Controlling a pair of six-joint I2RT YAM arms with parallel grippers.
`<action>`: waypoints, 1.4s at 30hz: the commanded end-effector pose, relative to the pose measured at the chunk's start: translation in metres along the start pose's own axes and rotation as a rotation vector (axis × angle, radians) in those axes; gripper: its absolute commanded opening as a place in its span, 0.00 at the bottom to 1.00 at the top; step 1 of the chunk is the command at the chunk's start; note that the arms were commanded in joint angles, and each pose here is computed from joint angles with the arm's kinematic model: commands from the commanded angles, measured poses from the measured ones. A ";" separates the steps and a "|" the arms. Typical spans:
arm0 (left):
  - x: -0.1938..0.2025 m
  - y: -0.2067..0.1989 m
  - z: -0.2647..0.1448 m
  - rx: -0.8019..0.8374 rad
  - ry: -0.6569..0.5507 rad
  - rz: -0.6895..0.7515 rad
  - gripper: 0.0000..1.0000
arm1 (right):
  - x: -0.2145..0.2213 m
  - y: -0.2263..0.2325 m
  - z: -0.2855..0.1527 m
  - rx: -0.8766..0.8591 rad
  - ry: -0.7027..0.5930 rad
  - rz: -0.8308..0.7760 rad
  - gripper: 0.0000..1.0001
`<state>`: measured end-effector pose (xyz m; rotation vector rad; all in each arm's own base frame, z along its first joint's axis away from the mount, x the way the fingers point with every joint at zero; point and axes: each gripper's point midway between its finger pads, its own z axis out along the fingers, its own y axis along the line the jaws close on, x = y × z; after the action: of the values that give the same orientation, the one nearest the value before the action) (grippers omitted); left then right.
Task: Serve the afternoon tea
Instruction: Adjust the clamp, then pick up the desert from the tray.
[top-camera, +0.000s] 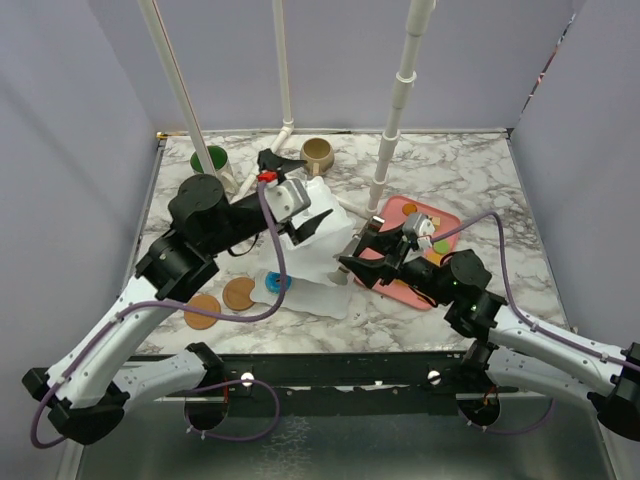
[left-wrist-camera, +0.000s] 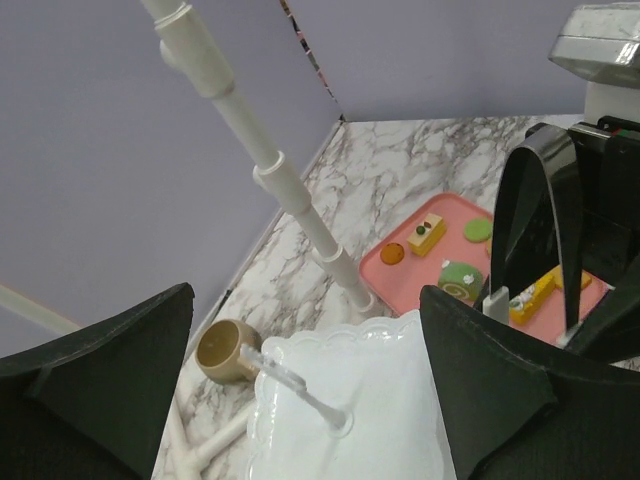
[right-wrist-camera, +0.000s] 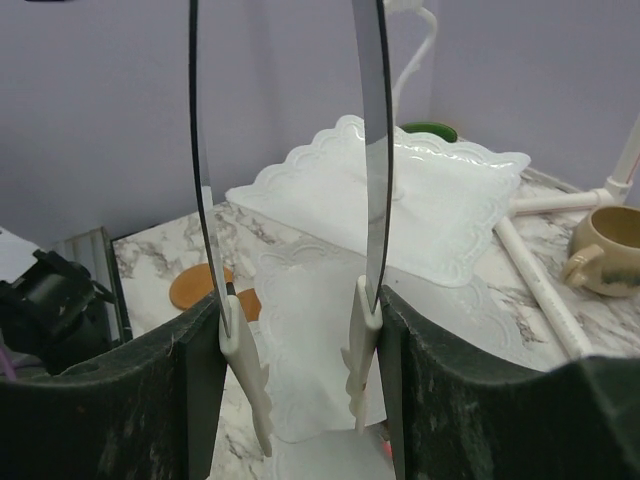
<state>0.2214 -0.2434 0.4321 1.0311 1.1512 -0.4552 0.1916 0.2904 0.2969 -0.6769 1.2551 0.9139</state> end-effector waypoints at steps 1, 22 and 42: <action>0.000 -0.011 0.034 0.113 -0.015 0.031 0.95 | -0.012 0.027 0.002 -0.139 0.034 0.020 0.56; -0.019 -0.084 0.064 0.350 -0.065 0.115 0.94 | -0.027 0.037 -0.003 -0.184 0.093 0.032 0.61; 0.015 0.030 -0.001 -0.300 0.204 -0.266 0.99 | -0.025 -0.084 -0.077 0.552 0.049 -0.042 0.57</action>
<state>0.2395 -0.2509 0.4747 0.8075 1.3052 -0.4283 0.2097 0.2032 0.3144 -0.3984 1.3809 0.6161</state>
